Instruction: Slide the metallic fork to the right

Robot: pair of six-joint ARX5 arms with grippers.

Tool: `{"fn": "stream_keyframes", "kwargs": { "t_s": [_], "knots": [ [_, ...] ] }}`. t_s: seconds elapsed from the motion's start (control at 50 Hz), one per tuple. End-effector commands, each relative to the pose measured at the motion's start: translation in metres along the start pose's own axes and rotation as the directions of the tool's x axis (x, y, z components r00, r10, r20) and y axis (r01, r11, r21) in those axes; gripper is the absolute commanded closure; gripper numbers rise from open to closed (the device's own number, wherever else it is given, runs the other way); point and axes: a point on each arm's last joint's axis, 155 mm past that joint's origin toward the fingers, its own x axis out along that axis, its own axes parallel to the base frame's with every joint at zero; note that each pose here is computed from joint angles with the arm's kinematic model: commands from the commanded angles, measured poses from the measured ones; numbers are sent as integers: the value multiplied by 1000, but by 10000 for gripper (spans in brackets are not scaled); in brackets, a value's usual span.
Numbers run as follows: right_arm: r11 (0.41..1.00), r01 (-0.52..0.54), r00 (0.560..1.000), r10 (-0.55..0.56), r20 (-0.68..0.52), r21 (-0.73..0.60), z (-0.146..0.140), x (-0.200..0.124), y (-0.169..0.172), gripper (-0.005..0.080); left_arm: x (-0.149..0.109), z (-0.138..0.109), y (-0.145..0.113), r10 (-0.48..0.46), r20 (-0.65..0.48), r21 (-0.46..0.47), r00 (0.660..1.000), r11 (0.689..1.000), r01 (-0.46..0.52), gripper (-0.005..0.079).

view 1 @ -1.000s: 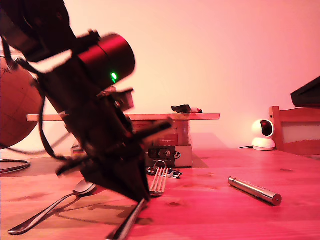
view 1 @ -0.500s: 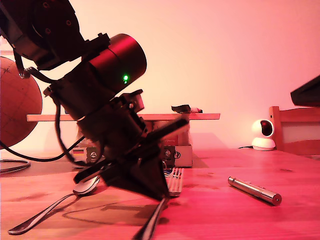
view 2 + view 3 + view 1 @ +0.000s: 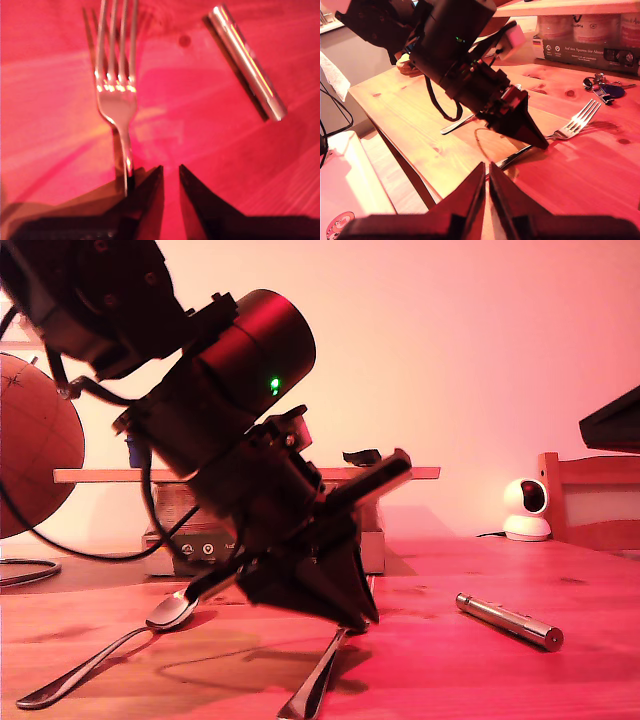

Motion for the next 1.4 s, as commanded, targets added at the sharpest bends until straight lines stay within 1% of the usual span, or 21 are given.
{"fn": "stream_keyframes", "kwargs": {
  "t_s": [0.0,0.06,0.08,0.18,0.22,0.32,0.36,0.38,0.82,0.96,1.16,1.38],
  "knots": [
    [1000,-16,1000,16,23,-1,8,-2,4,765,-1,16,-9,-9,22,-3,1000,1000,9,669],
    [1000,-16,1000,16,23,-1,8,-2,4,765,-3,17,-5,32,8,-8,999,999,-31,691],
    [1000,-16,1000,16,23,-1,8,-2,4,765,-4,16,-3,50,1,55,999,997,-50,697],
    [1000,-16,1000,16,23,-1,8,-2,4,765,-8,10,10,124,-35,49,992,991,-123,697],
    [1000,-16,1000,16,23,-1,8,-2,4,765,-9,9,15,152,-40,48,988,988,-150,674],
    [1000,-16,1000,16,23,-1,8,-2,4,765,-12,5,25,199,-55,47,978,979,-197,563],
    [1000,-16,1000,16,24,-1,8,-2,4,764,-12,5,27,208,-57,47,976,978,-205,550],
    [1000,-16,1000,16,24,-1,8,-2,4,765,-12,5,27,209,-58,144,976,969,-199,550],
    [1000,-16,1000,16,24,-1,8,-2,4,765,-5,2,29,209,-63,144,976,969,-199,550],
    [1000,-16,1000,16,24,-1,8,-2,4,765,2,-3,29,193,-84,142,978,973,-179,550],
    [1000,-16,1000,16,24,-1,8,-2,4,765,6,-7,31,197,-97,142,976,973,-183,550],
    [1000,-16,1000,16,24,-1,8,-2,4,765,7,-8,24,164,-104,129,981,980,-150,550]
  ]
}}
